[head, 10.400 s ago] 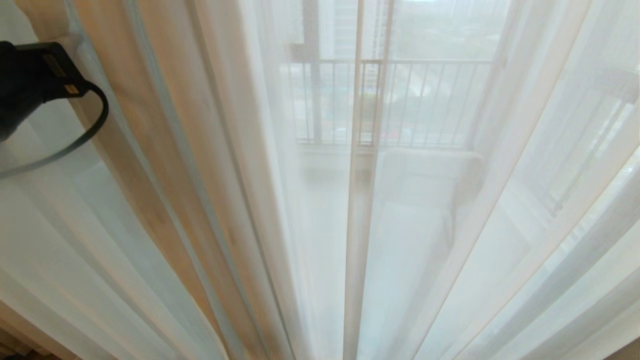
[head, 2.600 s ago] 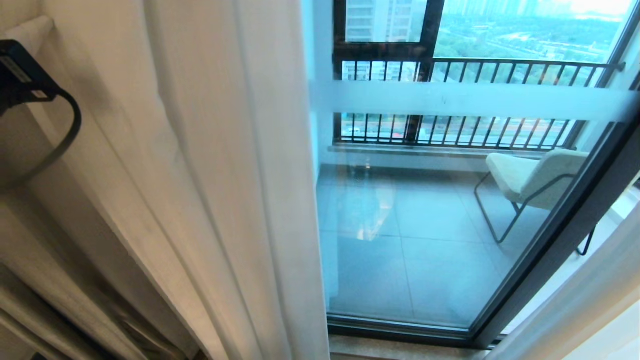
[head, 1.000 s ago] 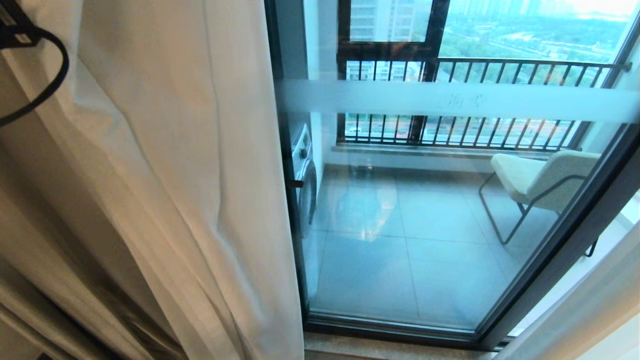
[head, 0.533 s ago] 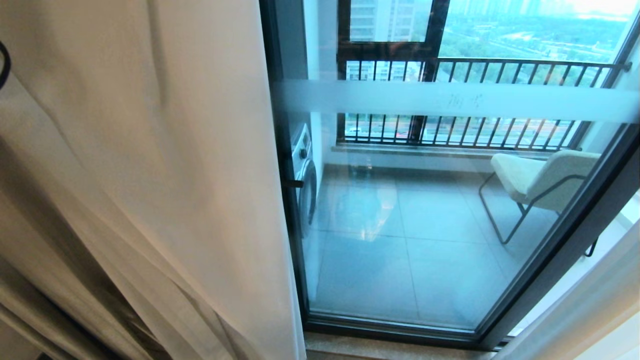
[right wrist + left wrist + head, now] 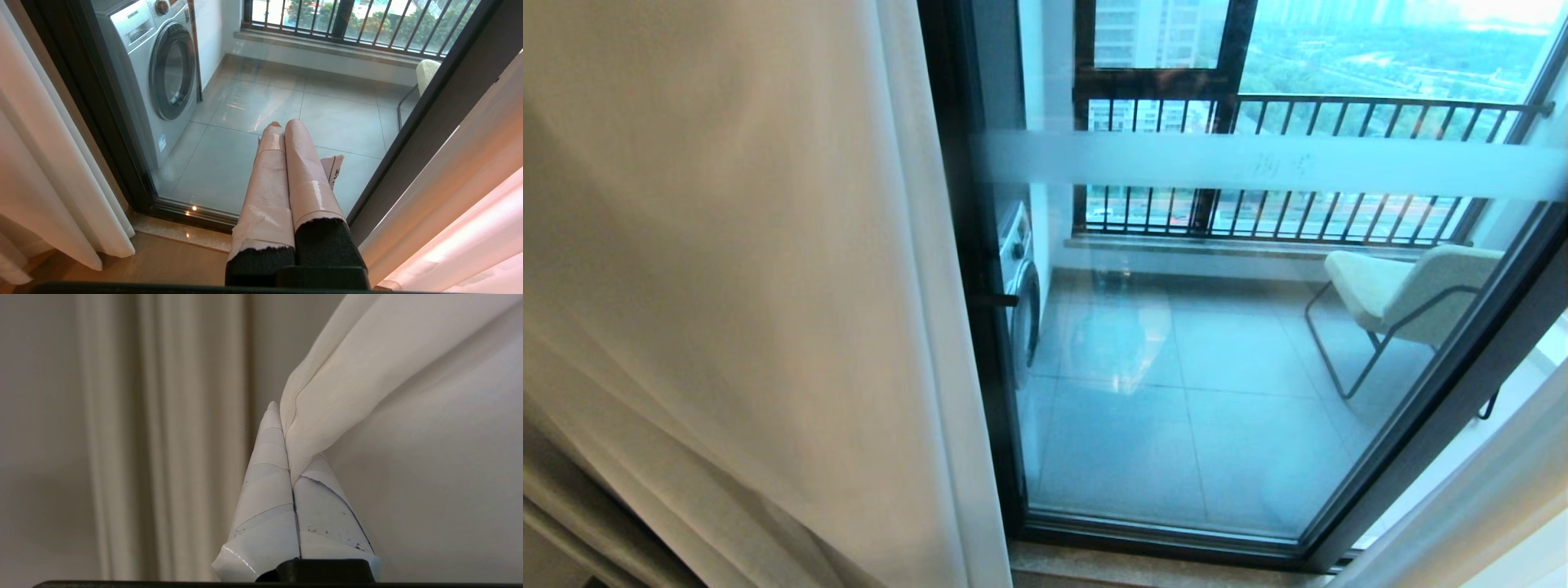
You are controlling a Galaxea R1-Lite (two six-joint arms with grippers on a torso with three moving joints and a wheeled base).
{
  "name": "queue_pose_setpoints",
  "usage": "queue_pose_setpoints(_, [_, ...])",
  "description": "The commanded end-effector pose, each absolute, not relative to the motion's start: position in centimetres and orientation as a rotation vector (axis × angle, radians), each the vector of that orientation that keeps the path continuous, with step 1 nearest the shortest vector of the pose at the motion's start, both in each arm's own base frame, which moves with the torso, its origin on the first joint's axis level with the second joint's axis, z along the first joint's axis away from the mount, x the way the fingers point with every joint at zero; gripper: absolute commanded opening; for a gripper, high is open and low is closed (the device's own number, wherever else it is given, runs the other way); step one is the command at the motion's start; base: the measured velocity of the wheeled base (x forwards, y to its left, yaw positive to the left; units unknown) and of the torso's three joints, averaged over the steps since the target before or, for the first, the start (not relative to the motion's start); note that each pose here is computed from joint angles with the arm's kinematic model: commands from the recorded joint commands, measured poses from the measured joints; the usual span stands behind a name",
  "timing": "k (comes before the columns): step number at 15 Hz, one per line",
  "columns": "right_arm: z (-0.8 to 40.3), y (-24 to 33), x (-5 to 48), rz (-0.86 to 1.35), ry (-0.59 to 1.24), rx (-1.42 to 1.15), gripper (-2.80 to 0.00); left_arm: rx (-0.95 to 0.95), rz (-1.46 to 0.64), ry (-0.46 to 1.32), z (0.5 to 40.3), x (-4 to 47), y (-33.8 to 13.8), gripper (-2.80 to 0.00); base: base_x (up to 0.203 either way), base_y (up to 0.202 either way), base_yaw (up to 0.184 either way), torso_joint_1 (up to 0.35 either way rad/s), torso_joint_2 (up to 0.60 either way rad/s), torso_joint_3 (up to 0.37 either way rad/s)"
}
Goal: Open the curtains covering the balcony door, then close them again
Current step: Pull the inner curtains open on both sides
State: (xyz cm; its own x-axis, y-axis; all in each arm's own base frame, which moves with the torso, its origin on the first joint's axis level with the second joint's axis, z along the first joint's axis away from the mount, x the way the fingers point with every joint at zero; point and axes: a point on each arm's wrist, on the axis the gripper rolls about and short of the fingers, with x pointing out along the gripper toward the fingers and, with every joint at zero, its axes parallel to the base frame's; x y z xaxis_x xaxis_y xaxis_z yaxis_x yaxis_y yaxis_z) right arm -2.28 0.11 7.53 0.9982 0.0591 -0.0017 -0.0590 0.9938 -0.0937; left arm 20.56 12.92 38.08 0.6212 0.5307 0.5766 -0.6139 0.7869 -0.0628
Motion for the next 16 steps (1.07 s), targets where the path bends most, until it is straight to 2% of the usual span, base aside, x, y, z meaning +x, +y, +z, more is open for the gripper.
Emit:
queue_pose_setpoints(1, [7.5,0.1,-2.3,0.061,-0.001,-0.095,-2.80,0.146,0.721,-0.622,38.3,20.7,15.1,-2.80,0.000,0.000,0.000,0.000,0.00,0.000])
queue_pose_setpoints(16, [7.5,0.1,-2.3,0.060,-0.001,-0.095,-2.80,-0.004,0.964,-0.578,34.0,20.8,27.4,-2.80,0.000,0.000,0.000,0.000,0.00,0.000])
